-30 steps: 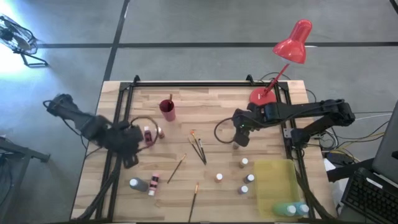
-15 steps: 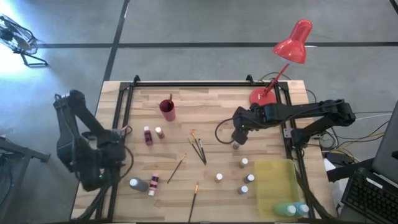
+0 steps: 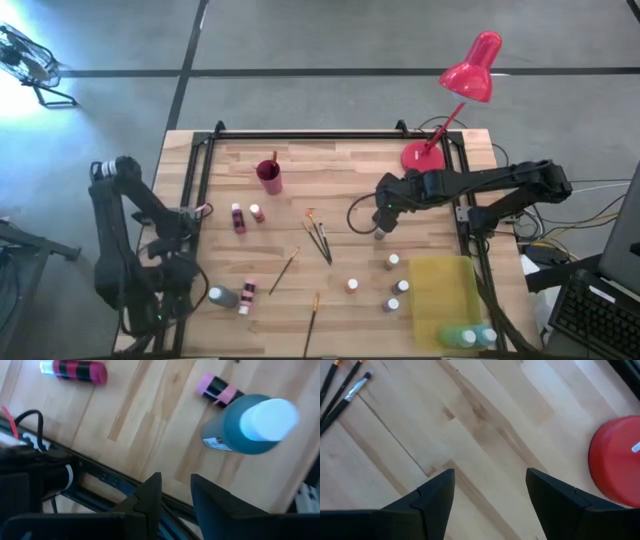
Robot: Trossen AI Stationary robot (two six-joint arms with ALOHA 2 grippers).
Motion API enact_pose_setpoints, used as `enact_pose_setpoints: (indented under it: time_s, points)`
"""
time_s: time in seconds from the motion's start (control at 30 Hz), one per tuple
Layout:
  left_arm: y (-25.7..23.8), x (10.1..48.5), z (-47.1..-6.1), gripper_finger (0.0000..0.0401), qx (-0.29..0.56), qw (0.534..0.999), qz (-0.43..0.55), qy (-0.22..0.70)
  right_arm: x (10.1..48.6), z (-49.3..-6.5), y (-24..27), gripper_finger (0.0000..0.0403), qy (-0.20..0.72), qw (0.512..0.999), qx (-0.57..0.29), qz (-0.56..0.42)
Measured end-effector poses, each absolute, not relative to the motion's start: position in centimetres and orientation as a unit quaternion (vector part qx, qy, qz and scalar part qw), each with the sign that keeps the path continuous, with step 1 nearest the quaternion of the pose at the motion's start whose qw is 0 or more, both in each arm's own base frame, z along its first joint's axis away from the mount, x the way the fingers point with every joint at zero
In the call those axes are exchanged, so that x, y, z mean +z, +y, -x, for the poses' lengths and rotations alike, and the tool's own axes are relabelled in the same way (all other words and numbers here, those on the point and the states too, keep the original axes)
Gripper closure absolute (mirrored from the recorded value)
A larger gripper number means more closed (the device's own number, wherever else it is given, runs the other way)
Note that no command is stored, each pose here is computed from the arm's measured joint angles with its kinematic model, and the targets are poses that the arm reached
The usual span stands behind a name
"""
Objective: Pick & Place Paint Supplies
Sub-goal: Put the black paint bottle into the bin
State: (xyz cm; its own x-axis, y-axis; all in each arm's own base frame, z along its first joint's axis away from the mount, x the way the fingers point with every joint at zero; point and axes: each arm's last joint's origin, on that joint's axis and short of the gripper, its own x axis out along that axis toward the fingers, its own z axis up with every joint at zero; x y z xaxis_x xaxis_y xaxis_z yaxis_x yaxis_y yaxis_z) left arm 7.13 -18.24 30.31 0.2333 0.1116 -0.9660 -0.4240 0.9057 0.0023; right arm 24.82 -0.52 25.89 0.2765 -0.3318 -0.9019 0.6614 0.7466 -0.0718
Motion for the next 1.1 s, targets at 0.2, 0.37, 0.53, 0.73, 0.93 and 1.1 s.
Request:
enact_pose_setpoints:
  time_s: [0.2, 0.37, 0.53, 0.73, 0.93, 1.1]
  points:
    - [-19.8, 28.3, -7.7, 0.0270, 0.209, 0.756, 0.123, 0.608, 25.5, -24.7, -0.5, 0.0146, 0.514, 0.779, -0.321, -0.163]
    - [-21.2, 27.3, -8.1, 0.0205, 0.210, 0.755, 0.135, 0.606, 25.8, -24.8, -0.6, 0.0140, 0.506, 0.783, -0.328, -0.156]
    - [-22.4, 26.4, -8.5, 0.0152, 0.204, 0.757, 0.142, 0.604, 26.0, -24.8, -0.6, 0.0138, 0.501, 0.785, -0.332, -0.150]
    - [-23.3, 24.2, -8.7, 0.0133, 0.205, 0.762, 0.130, 0.601, 26.0, -24.8, -0.6, 0.0155, 0.501, 0.785, -0.333, -0.149]
    - [-23.4, 22.6, -8.7, 0.0132, 0.204, 0.762, 0.134, 0.599, 26.0, -24.8, -0.6, 0.0167, 0.501, 0.785, -0.333, -0.149]
    - [-23.5, 22.0, -8.7, 0.0132, 0.191, 0.797, 0.132, 0.557, 26.0, -24.8, -0.6, 0.0154, 0.500, 0.785, -0.334, -0.152]
